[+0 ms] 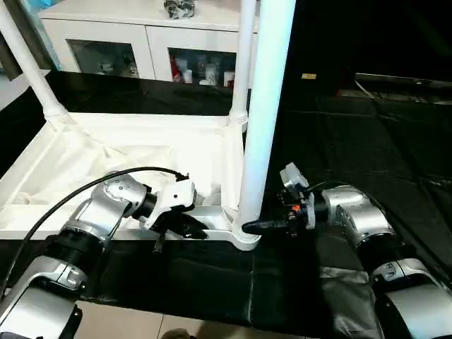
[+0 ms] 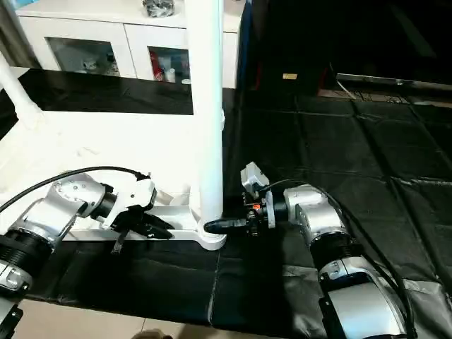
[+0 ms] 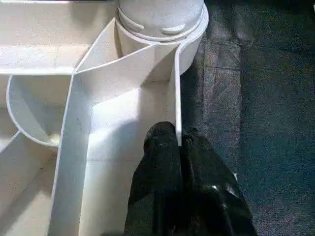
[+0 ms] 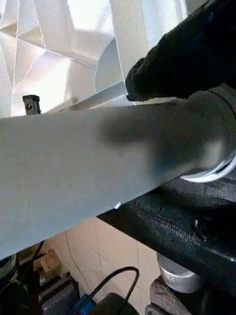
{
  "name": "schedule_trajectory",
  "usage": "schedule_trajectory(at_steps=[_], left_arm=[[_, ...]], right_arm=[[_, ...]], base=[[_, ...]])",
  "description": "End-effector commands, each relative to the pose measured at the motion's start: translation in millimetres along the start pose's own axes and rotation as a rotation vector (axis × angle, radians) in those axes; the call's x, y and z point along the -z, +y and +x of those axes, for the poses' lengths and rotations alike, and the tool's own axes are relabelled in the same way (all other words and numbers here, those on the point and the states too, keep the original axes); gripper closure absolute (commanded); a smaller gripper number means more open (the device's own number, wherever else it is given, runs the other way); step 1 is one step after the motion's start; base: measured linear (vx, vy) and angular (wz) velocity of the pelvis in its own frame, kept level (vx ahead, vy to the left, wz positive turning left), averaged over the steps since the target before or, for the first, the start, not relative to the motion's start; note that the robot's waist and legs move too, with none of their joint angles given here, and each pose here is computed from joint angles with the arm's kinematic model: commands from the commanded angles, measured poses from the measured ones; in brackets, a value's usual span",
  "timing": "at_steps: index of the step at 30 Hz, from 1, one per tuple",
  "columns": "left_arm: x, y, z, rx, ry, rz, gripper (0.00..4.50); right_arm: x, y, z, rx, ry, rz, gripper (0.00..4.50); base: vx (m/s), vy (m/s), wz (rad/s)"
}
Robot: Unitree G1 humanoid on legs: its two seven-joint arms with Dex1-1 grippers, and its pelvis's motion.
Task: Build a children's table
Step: Rotate leg to tighten
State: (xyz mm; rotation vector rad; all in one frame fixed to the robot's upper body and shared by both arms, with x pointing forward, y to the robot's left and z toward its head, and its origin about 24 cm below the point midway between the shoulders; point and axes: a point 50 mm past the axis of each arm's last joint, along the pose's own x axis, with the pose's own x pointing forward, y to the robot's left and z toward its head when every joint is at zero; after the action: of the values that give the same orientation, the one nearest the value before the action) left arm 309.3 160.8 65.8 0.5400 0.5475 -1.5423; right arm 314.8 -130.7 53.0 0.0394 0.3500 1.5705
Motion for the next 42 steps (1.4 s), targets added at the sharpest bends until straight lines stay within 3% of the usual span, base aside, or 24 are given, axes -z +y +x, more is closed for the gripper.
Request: schedule_trajectory(at_steps=[1,6,9,13,18,19,22,25,27,28,34,35,38,42], left_arm=[[-4.1,-5.1,6,0.064,0.021,0.050,4.50],[-2.8,0.9,8,-0.015,0.004,0.013,4.50],[-6.4,9.5,14,-0.131,-0.055,-0.079,4.50],[-13.3,24.2,26,-0.304,-0.113,-0.216,4.50],[-19.6,35.7,34,-0.434,-0.152,-0.312,4.50],[-27.5,43.7,41,-0.524,-0.188,-0.366,4.50],[-34.4,49.2,44,-0.585,-0.210,-0.391,4.50],[-43.9,51.8,48,-0.609,-0.206,-0.363,4.50],[-45.1,50.9,49,-0.598,-0.205,-0.354,4.50],[-44.8,49.8,49,-0.590,-0.201,-0.346,4.50],[-38.8,47.1,48,-0.581,-0.183,-0.335,4.50],[-36.8,46.4,47,-0.576,-0.177,-0.330,4.50],[-33.3,45.3,44,-0.564,-0.165,-0.314,4.50],[-28.5,42.1,37,-0.518,-0.152,-0.275,4.50]], right_arm=[[-4.6,-0.9,-0.7,-0.013,0.003,-0.013,1.95],[-5.9,-2.0,3.1,0.006,-0.028,-0.016,2.31],[-1.9,-5.5,9.8,0.124,-0.054,-0.024,2.41],[9.0,-17.0,29.0,0.429,-0.066,0.066,2.48],[10.0,-24.8,43.9,0.610,-0.077,0.122,2.51],[6.0,-28.7,58.0,0.696,-0.097,0.145,2.52],[1.7,-29.8,69.8,0.733,-0.108,0.155,2.52],[-4.5,-26.2,83.2,0.709,-0.079,0.062,2.52],[-5.5,-25.8,84.1,0.706,-0.089,0.060,2.52],[-6.4,-26.2,83.7,0.715,-0.111,0.081,2.19],[-7.2,-26.2,81.6,0.716,-0.127,0.087,1.64],[-7.0,-25.4,78.6,0.702,-0.131,0.074,1.40],[-3.4,-24.0,70.3,0.668,-0.109,0.045,1.31],[0.8,-22.9,54.3,0.635,-0.096,0.032,0.87]], base=[[0.000,0.000,0.00],[0.000,0.000,0.00],[0.000,0.000,0.00],[0.000,0.000,0.00],[0.000,0.000,0.00],[0.000,0.000,0.00],[0.000,0.000,0.00],[0.000,0.000,0.00],[0.000,0.000,0.00],[0.000,0.000,0.00],[0.000,0.000,0.00],[0.000,0.000,0.00],[0.000,0.000,0.00],[0.000,0.000,0.00]])
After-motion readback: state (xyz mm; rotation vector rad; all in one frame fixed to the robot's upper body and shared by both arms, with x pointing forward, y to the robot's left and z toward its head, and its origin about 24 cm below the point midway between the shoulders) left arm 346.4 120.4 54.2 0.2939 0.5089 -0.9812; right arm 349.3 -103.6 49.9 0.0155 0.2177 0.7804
